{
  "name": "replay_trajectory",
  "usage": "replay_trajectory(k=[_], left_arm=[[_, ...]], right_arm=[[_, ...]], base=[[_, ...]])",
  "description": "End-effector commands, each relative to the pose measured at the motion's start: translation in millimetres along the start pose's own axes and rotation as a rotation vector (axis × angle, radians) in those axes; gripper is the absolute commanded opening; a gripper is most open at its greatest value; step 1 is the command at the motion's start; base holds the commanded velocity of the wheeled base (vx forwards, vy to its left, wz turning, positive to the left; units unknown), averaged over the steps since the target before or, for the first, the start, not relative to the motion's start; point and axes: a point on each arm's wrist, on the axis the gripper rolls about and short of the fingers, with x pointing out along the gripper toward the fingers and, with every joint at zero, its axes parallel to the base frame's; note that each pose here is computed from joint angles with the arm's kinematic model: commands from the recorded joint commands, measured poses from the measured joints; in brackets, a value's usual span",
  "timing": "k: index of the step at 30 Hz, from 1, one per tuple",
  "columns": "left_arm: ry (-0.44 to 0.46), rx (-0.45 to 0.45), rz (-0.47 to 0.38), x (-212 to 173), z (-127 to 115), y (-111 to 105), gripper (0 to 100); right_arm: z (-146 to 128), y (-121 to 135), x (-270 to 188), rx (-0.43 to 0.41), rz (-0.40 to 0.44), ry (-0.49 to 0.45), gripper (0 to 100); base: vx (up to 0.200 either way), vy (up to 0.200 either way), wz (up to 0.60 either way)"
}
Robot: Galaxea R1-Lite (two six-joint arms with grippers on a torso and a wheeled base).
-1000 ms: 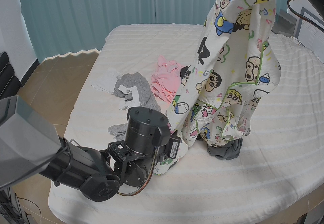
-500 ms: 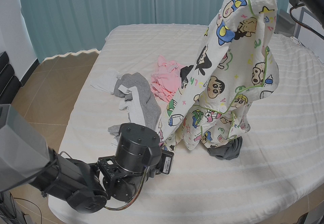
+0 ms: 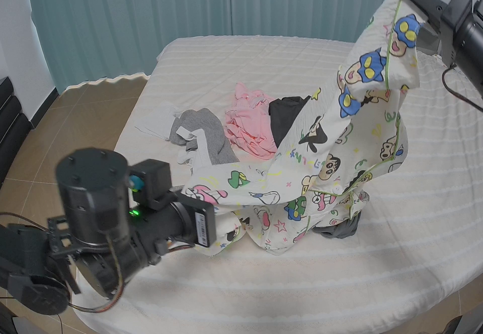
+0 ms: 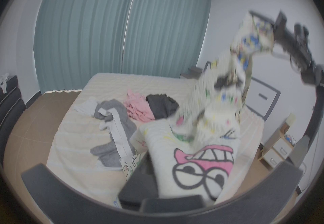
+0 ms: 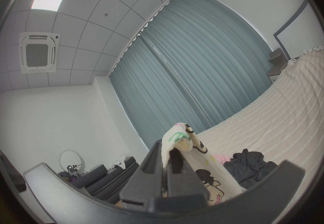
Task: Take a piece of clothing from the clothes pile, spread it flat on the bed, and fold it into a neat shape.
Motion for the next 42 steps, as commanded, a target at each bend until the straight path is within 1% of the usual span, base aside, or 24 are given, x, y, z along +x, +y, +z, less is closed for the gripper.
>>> replay_trajectory(k=[1,2,3,4,5,6,7,8,9,10,11,13,16,18,19,20,24,27,29,32,34,38,42], left_arm=[[-0.207,-0.078,-0.025,-47,60,22,0],[-0.233,-0.087,-0.025,-52,69,24,0],[-0.235,-0.087,-0.026,-53,70,24,0],[-0.282,-0.102,-0.025,-61,85,26,0],[-0.288,-0.104,-0.023,-62,88,26,0],[-0.312,-0.107,-0.021,-66,99,27,0],[-0.336,-0.101,-0.02,-71,109,27,0],[-0.347,-0.095,-0.02,-73,114,27,0],[-0.37,-0.074,-0.011,-76,123,27,0],[-0.375,-0.07,-0.009,-77,124,27,0],[-0.41,-0.029,0.002,-79,133,27,0],[-0.437,0.02,0.024,-81,140,29,0],[-0.478,0.045,0.053,-83,146,30,0],[-0.487,0.041,0.064,-83,146,30,0],[-0.498,0.026,0.099,-83,145,31,0],[-0.497,0.023,0.111,-82,144,31,0],[-0.444,0.038,0.132,-75,122,33,0],[-0.416,0.056,0.136,-73,109,35,0],[-0.41,0.058,0.137,-73,107,35,0],[-0.401,0.058,0.139,-72,104,36,0],[-0.38,0.066,0.14,-71,98,36,0],[-0.37,0.064,0.135,-70,94,36,0],[-0.35,0.07,0.135,-70,87,37,0]], right_arm=[[-1,-13,-26,-0.032,-0.025,0.025,0],[-3,-14,-28,-0.034,-0.028,0.032,0],[-3,-14,-28,-0.034,-0.027,0.034,0],[-6,-16,-31,-0.038,-0.015,0.052,0],[-6,-16,-32,-0.038,-0.013,0.055,0],[-1,-14,-33,-0.039,0.0,0.044,0],[6,-12,-34,-0.04,0.008,0.019,0],[12,-11,-33,-0.04,0.01,0.0,0],[25,-5,-33,-0.041,0.025,-0.046,0],[27,-4,-33,-0.04,0.03,-0.054,0],[42,3,-33,-0.037,0.053,-0.105,0],[55,9,-33,-0.054,0.072,-0.152,0],[64,13,-35,-0.076,0.083,-0.185,0],[63,13,-37,-0.077,0.083,-0.182,0],[57,10,-41,-0.076,0.079,-0.155,0],[52,8,-42,-0.077,0.075,-0.139,0],[30,-3,-51,-0.078,0.052,-0.059,0],[24,-4,-53,-0.077,0.062,-0.032,0],[24,-4,-52,-0.076,0.066,-0.029,0],[23,-4,-52,-0.076,0.065,-0.026,0],[21,-5,-50,-0.076,0.065,-0.018,0],[25,-3,-51,-0.075,0.07,-0.03,0],[30,-1,-54,-0.073,0.094,-0.046,0]], base=[[0.0,0.0,0.0],[0.0,0.0,0.0],[0.0,0.0,0.0],[0.0,0.0,0.0],[0.0,0.0,0.0],[0.0,0.0,0.0],[0.0,0.0,0.0],[0.0,0.0,0.0],[0.0,0.0,0.0],[0.0,0.0,0.0],[0.0,0.0,0.0],[0.0,0.0,0.0],[0.0,0.0,0.0],[0.0,0.0,0.0],[0.0,0.0,0.0],[0.0,0.0,0.0],[0.0,0.0,0.0],[0.0,0.0,0.0],[0.0,0.0,0.0],[-0.2,0.0,0.0],[-0.2,0.0,0.0],[-0.2,0.0,0.0],[-0.2,0.0,0.0]])
